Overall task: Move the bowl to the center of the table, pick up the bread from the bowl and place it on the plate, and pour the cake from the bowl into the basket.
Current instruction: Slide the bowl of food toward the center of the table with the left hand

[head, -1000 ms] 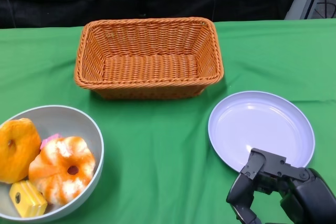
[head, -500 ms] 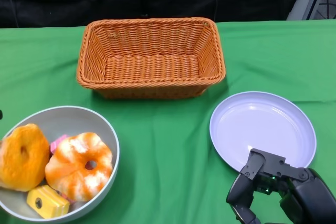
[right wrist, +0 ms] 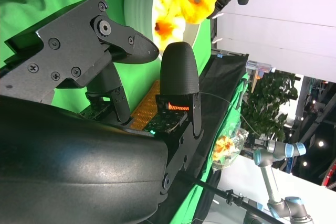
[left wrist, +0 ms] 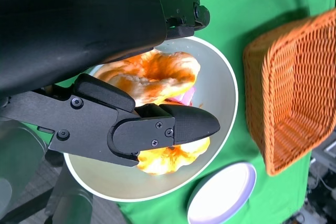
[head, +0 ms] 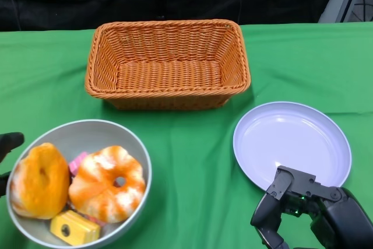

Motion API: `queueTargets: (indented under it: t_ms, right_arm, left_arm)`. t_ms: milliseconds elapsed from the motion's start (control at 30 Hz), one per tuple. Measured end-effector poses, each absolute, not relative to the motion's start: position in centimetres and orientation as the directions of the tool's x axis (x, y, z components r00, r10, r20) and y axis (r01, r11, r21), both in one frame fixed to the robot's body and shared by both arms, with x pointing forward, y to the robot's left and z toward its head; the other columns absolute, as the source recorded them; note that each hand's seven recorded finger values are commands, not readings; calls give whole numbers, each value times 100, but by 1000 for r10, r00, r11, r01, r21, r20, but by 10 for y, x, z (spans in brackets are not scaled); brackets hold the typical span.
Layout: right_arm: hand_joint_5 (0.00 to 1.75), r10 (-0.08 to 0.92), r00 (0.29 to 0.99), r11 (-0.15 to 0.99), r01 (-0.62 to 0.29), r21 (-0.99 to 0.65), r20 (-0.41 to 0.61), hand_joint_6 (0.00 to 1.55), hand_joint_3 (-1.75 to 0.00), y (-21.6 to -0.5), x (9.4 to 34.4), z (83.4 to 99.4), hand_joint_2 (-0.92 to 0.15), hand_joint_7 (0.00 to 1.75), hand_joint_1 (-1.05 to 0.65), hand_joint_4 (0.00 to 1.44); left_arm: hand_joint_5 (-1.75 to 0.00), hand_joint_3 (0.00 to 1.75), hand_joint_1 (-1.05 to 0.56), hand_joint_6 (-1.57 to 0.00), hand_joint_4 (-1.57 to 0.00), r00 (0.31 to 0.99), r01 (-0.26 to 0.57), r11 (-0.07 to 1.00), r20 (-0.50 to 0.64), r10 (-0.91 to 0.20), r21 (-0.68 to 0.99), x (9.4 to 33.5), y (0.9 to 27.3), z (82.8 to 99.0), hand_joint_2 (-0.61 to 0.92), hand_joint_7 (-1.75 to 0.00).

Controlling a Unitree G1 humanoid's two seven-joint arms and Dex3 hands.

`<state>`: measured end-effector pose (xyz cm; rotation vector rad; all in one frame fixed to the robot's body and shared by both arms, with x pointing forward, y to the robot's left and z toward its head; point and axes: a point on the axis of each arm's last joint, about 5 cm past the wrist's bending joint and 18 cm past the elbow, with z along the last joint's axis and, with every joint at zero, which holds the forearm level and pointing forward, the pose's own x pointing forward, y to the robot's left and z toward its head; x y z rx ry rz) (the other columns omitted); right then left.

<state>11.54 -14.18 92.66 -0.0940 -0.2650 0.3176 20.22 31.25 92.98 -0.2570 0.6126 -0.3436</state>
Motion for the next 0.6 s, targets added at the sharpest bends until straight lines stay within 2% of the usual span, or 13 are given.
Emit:
queueTargets:
  t_ms: [400, 600]
  right_arm:
    - [165, 320, 913, 946, -294, -135, 252, 68, -93, -142, 116, 925, -55, 137, -17, 76]
    - [164, 320, 912, 946, -293, -137, 258, 68, -92, -142, 116, 925, -55, 138, -16, 76]
  left_arm:
    - [0, 43, -76, 0, 0, 733, 337, 875, -486, -475, -347, 196, 288, 931, 92, 0]
    - [0, 42, -75, 0, 0, 724, 355, 870, -488, -488, -342, 196, 281, 933, 92, 0]
